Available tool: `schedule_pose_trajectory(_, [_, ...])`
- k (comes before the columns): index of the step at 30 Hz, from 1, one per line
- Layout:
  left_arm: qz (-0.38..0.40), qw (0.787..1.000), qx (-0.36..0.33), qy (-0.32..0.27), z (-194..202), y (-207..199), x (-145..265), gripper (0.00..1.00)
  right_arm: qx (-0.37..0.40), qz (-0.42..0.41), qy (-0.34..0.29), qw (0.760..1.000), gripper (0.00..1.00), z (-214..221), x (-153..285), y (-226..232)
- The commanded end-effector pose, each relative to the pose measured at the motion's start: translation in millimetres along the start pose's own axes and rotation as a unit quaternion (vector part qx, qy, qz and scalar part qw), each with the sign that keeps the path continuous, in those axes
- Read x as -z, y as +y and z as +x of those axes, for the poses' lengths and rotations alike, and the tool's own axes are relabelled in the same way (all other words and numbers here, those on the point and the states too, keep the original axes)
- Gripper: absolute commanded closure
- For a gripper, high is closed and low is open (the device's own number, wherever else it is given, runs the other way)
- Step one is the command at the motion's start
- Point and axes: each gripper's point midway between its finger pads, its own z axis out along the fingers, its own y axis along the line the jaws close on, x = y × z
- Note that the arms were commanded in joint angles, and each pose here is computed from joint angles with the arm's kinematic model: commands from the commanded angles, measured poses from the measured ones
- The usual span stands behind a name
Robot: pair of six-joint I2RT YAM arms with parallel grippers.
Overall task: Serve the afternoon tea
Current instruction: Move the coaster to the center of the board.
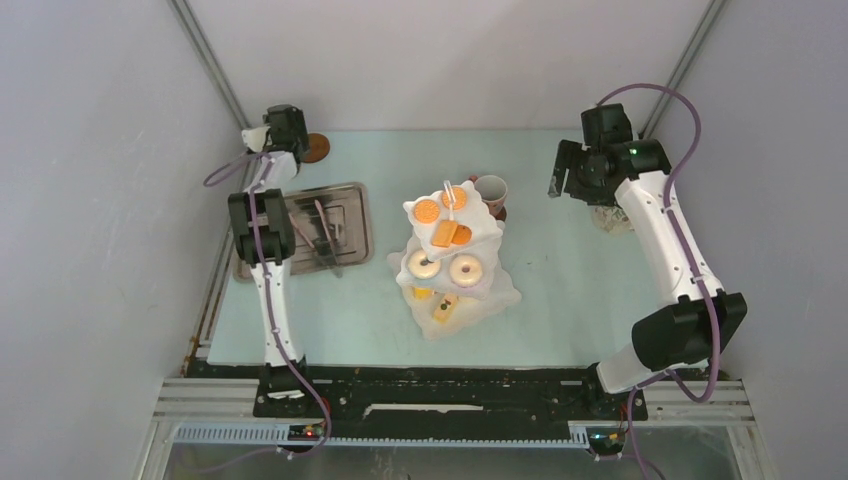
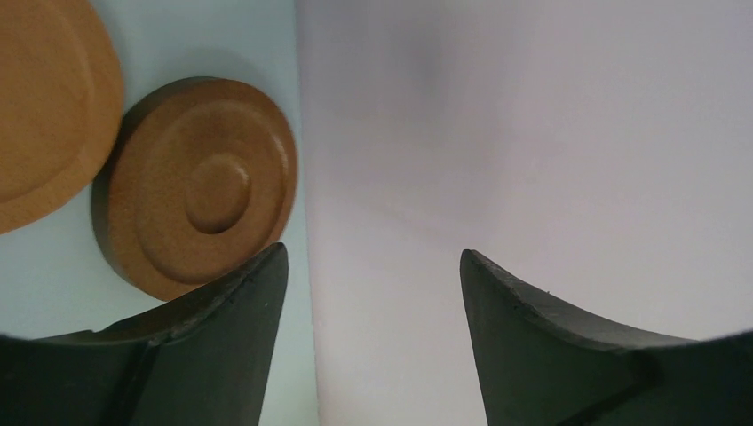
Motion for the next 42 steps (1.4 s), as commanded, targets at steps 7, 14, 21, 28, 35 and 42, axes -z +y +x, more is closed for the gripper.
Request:
schedule_pose_trajectory(7, [-0.136,0.987,0.084,-0.032,21.5,62.2,-11.8,0.24,-0.025,0.013,-0.036,0.999,0.25,-21.8,4.9,-12.6])
schedule_pose_trajectory(14, [-0.176,0.980,0.092,-0.002,63.0,85.3,-6.3,0.25,-0.031,0.014,-0.044,0.998,0.25,-33.5,1.2,-17.9])
schedule_pose_trajectory(21, [-0.212,0.974,0.068,0.040,99.9,102.6,24.1,0.23,-0.035,0.021,-0.061,0.997,0.25,-45.1,8.9,-31.0])
schedule_pose_trajectory(28, [-0.259,0.961,0.037,0.093,132.4,133.3,62.0,0.22,-0.048,0.012,-0.091,0.995,0.25,-52.4,22.2,-43.3])
schedule_pose_trajectory(35, [-0.265,0.954,-0.022,0.136,148.8,134.2,93.8,0.20,-0.041,0.006,-0.103,0.994,0.25,-42.9,33.9,-51.3])
schedule_pose_trajectory(42, [-0.289,0.932,-0.104,0.194,165.7,160.2,136.0,0.20,-0.052,-0.010,-0.113,0.992,0.25,-32.7,46.9,-53.9])
